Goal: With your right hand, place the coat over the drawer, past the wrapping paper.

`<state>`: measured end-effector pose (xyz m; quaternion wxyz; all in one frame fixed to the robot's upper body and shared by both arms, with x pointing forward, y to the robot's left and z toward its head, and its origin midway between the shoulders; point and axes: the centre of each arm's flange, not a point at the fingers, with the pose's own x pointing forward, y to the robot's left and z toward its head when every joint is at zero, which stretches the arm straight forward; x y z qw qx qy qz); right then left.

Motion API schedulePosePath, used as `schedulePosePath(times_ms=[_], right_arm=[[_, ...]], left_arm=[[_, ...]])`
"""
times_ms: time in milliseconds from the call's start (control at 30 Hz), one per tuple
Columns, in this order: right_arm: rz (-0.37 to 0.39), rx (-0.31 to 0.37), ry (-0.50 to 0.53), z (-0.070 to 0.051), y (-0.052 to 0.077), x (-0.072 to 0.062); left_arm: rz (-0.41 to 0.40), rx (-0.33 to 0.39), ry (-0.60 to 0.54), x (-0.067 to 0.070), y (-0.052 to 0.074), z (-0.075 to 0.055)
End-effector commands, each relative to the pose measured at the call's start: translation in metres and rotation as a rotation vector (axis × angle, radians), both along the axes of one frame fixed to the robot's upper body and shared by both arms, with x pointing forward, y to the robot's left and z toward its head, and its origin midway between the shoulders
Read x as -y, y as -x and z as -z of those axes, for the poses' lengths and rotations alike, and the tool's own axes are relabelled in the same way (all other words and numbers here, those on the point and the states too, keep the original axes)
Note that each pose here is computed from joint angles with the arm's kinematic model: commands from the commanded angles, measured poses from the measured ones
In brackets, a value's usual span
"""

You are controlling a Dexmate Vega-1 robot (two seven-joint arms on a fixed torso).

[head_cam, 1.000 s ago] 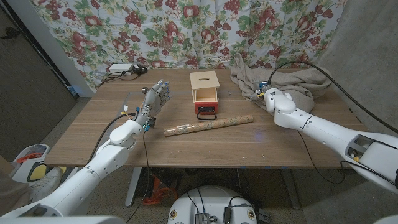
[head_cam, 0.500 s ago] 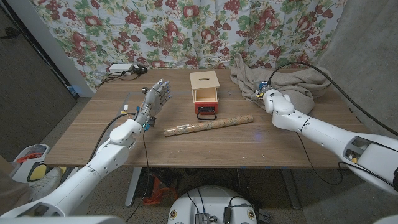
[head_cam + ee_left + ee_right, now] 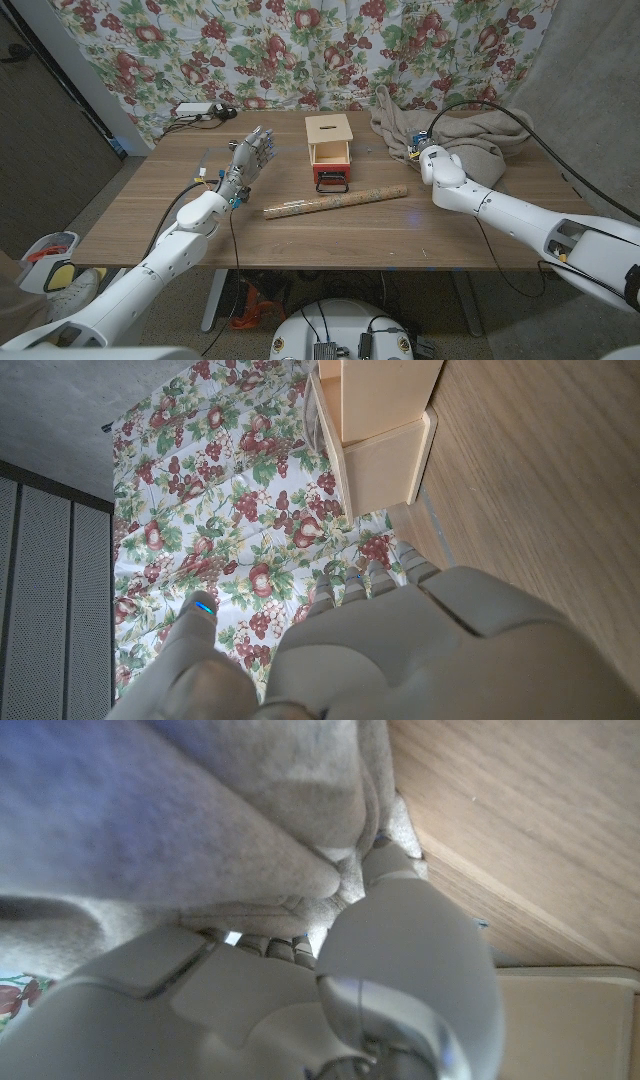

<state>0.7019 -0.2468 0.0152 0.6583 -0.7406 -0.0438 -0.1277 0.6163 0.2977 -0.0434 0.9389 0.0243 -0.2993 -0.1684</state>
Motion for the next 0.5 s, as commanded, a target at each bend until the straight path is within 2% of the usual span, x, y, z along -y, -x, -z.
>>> schedulePosePath(times_ms=[33, 500], right_arm=[[0.047, 0.013, -0.008, 0.0082, -0.0050, -0.0075], [0.100, 0.021, -0.024, 0.0102, -0.0078, -0.0034]], left_arm=[[0.002, 0.002, -0.001, 0.0005, -0.0017, -0.0020], [0.005, 0.002, -0.002, 0.0044, -0.0032, -0.0038]])
